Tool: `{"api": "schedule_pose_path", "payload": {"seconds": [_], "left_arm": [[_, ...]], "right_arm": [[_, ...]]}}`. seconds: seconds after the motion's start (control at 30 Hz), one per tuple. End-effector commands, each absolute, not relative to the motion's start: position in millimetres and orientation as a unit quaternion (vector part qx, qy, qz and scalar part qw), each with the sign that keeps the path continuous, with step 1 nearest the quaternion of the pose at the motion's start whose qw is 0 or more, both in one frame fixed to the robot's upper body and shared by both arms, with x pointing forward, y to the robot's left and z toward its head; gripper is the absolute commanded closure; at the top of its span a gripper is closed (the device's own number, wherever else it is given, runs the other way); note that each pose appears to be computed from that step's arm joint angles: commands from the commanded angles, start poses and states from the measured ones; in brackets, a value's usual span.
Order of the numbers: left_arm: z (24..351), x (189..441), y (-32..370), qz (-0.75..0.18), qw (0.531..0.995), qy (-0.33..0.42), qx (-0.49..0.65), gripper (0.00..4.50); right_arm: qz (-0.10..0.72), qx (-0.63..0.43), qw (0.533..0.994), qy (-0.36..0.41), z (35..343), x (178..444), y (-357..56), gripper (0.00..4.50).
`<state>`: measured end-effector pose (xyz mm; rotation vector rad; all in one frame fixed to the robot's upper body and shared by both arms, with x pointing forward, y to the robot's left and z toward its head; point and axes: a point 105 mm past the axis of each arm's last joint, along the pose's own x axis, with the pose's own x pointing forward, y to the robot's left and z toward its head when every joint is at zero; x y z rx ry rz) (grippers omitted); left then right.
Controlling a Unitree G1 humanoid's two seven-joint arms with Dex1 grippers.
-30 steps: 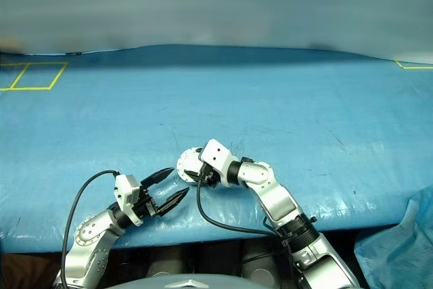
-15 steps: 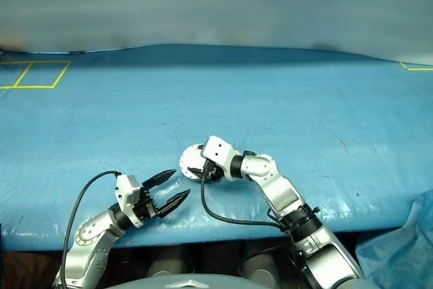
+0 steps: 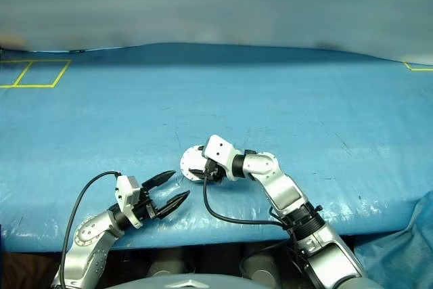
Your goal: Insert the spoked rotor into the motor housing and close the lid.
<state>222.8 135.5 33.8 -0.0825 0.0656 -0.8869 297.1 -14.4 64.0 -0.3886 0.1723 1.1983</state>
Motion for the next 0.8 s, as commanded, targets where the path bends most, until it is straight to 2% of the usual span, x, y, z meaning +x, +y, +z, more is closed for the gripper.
{"api": "schedule_pose_path", "payload": {"seconds": [0.03,0.27,0.53,0.8], "left_arm": [[46,222,130,-0.445,0.895,0.012,-0.032,0.38],[45,221,130,-0.445,0.895,0.017,-0.030,0.38],[43,220,128,-0.447,0.894,0.021,-0.028,0.38],[43,220,128,-0.446,0.894,0.021,-0.024,0.38]], "right_arm": [[0.533,-0.224,0.801,0.156,29,298,-36,1.50],[0.526,-0.223,0.806,0.158,38,301,-36,1.50],[0.543,-0.192,0.809,0.119,76,296,-21,1.50],[0.535,-0.224,0.804,0.130,65,302,-25,1.50]]}}
